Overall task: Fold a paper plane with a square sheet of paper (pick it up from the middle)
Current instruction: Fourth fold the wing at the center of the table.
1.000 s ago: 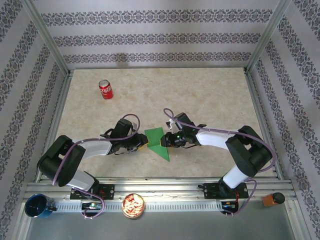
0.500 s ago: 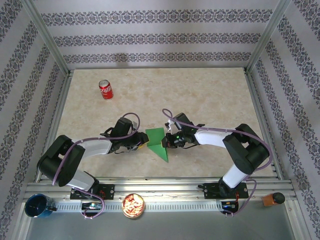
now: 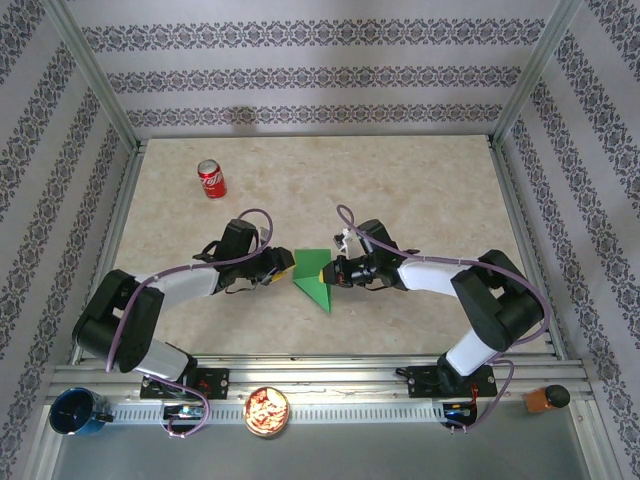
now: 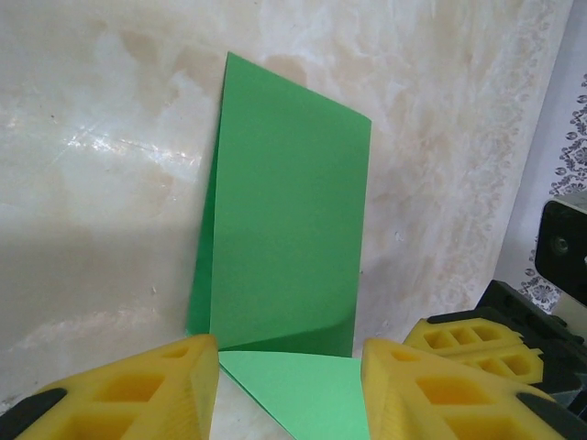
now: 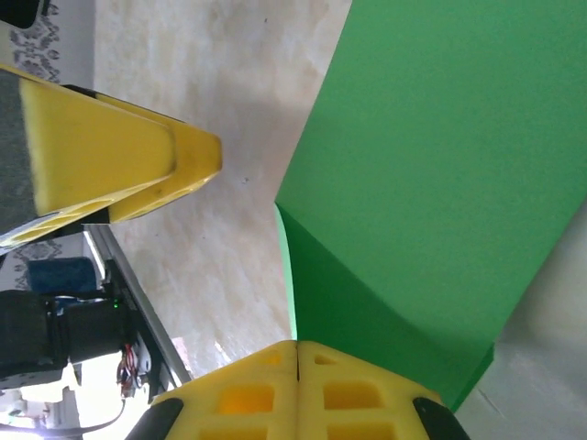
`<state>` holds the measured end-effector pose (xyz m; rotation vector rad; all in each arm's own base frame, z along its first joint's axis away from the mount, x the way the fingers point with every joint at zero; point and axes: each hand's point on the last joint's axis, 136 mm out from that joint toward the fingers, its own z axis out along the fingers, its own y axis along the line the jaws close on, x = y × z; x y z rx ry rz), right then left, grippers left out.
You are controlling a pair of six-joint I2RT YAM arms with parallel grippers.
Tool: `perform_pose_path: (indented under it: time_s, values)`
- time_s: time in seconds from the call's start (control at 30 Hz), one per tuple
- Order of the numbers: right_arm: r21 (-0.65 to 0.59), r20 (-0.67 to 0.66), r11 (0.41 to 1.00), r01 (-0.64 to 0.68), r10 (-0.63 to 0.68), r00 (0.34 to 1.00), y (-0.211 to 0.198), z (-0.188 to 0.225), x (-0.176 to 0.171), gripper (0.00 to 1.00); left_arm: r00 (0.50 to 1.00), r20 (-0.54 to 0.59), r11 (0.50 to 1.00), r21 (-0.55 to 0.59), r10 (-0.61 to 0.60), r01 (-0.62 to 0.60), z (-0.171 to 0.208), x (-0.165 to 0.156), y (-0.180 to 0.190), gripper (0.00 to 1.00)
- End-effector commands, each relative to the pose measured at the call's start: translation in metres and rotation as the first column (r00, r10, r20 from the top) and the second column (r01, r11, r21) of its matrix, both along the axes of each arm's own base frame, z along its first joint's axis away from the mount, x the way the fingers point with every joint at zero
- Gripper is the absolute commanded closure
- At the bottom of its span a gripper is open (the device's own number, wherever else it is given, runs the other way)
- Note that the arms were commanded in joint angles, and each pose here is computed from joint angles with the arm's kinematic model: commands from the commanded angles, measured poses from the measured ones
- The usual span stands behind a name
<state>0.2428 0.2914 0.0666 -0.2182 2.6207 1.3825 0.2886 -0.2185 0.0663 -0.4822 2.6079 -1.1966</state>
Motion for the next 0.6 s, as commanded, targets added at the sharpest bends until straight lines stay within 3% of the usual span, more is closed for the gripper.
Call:
perform_pose_path:
  time_s: [0.0, 0.3, 0.57]
  values:
    - [0.084, 0.025, 0.997, 0.002, -0.004, 1.0, 0.004, 0.015, 0.003, 1.0, 1.0, -0.009, 1.0, 0.001, -0.02, 0.02, -0.002, 0.003, -0.001, 0.55]
    - [0.087, 0.029, 0.996, 0.011, -0.013, 0.999, 0.001, 0.016, 0.0, 1.0, 0.999, -0.05, 1.0, 0.001, -0.022, 0.022, -0.014, 0.006, -0.004, 0.53]
    - [0.088, 0.031, 0.996, 0.014, -0.017, 0.999, -0.002, 0.016, -0.001, 1.0, 0.998, -0.055, 0.997, -0.063, -0.042, 0.038, -0.016, 0.016, -0.017, 0.58]
